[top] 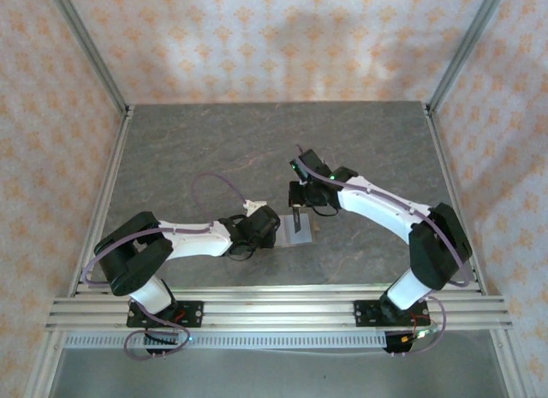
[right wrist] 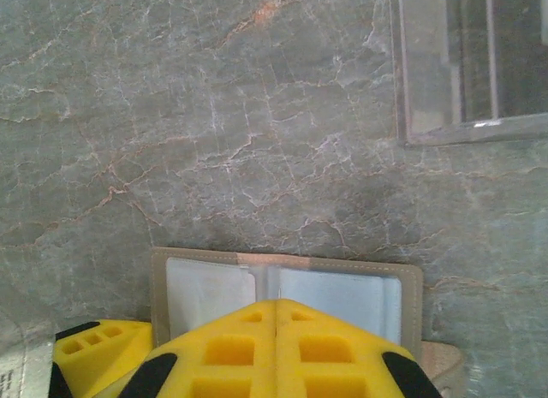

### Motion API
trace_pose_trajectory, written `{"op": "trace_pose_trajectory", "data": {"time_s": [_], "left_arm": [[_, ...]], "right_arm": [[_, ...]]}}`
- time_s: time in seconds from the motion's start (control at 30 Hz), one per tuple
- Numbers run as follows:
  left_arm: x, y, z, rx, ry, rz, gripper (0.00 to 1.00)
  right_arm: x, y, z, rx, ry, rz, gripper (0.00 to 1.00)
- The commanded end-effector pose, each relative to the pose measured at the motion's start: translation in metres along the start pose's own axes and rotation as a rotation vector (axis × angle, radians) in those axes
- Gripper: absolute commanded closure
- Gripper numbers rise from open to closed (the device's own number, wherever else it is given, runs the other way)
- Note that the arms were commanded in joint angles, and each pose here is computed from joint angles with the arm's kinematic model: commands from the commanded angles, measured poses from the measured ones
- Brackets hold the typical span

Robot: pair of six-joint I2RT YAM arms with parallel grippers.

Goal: Put the credit cards into the card holder
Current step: Insert the credit card into the card slot.

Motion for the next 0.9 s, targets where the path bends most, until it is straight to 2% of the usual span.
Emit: {"op": "trace_pose_trajectory", "data": {"time_s": [0.0, 0.53, 0.87], "left_arm": [[-0.027, 0.006, -0.028, 0.003, 0.099, 0.007, 0.67], [-0.027, 0.006, -0.029, 0.004, 0.1, 0.007, 0.67], [-0.027, 0.006, -0.029, 0.004, 0.101, 0.006, 0.67]], "right_arm": [[0.003, 0.009, -0.007, 0.072, -0.046, -0.051, 1.0], [-0.008, -0.002, -0.035, -0.053, -0.034, -0.014, 1.0], [-0.014, -0.004, -0.048, -0.063, -0.005, -0.017, 1.0]]}}
Point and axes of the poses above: each hand's point on the last joint's axis, 136 mm out from that joint toward the fingers, its own z axis back along the fingers, its own y axis along the line the jaws close on, x = y × z, the point moved 4 cm from there along z, back along the fingers, and after that the axes turned 13 degrees about -z, right-handed, at the moved point
